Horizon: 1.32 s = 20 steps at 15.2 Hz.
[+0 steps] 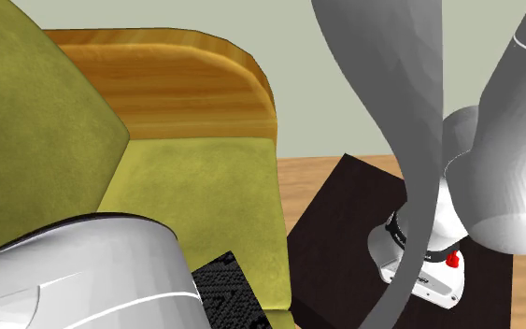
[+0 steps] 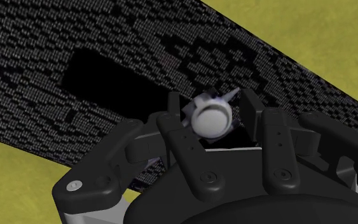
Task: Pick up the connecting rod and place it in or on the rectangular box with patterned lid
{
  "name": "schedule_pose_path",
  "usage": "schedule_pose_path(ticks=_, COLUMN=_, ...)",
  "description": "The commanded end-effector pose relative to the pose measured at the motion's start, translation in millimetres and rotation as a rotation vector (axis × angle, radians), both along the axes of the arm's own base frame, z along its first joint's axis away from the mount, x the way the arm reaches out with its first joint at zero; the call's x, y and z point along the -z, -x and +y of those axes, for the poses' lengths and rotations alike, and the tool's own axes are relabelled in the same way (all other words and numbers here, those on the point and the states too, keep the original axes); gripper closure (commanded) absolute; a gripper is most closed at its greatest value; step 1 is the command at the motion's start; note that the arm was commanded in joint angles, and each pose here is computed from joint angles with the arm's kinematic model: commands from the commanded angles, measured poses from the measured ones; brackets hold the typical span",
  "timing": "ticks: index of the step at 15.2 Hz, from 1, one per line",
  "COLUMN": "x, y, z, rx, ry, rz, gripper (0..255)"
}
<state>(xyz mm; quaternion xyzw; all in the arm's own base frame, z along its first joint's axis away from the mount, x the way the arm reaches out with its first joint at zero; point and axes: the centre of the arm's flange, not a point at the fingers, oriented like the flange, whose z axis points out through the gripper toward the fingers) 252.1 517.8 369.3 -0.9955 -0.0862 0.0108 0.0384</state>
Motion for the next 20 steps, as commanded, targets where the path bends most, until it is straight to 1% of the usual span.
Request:
schedule_pose_path(ticks=1, x=9.8, y=1.0, z=-0.4, rx=0.0, ry=0.0, rz=0.0, gripper=255)
schedule_pose_path(ticks=6, x=39.9, y=1.0, z=-0.4, rx=0.0, ry=0.0, rz=0.0, gripper=255)
schedule_pose_path(ticks=14, x=39.9, y=1.0, z=-0.4, rx=0.0, ry=0.0, rz=0.0, gripper=255)
schedule_pose_path(ticks=15, x=39.9, y=1.0, z=-0.4, rx=0.0, ry=0.0, rz=0.0, gripper=0)
schedule_pose_path(ticks=20, x=39.9, y=1.0, z=-0.4, rx=0.0, ry=0.0, rz=0.0, gripper=0)
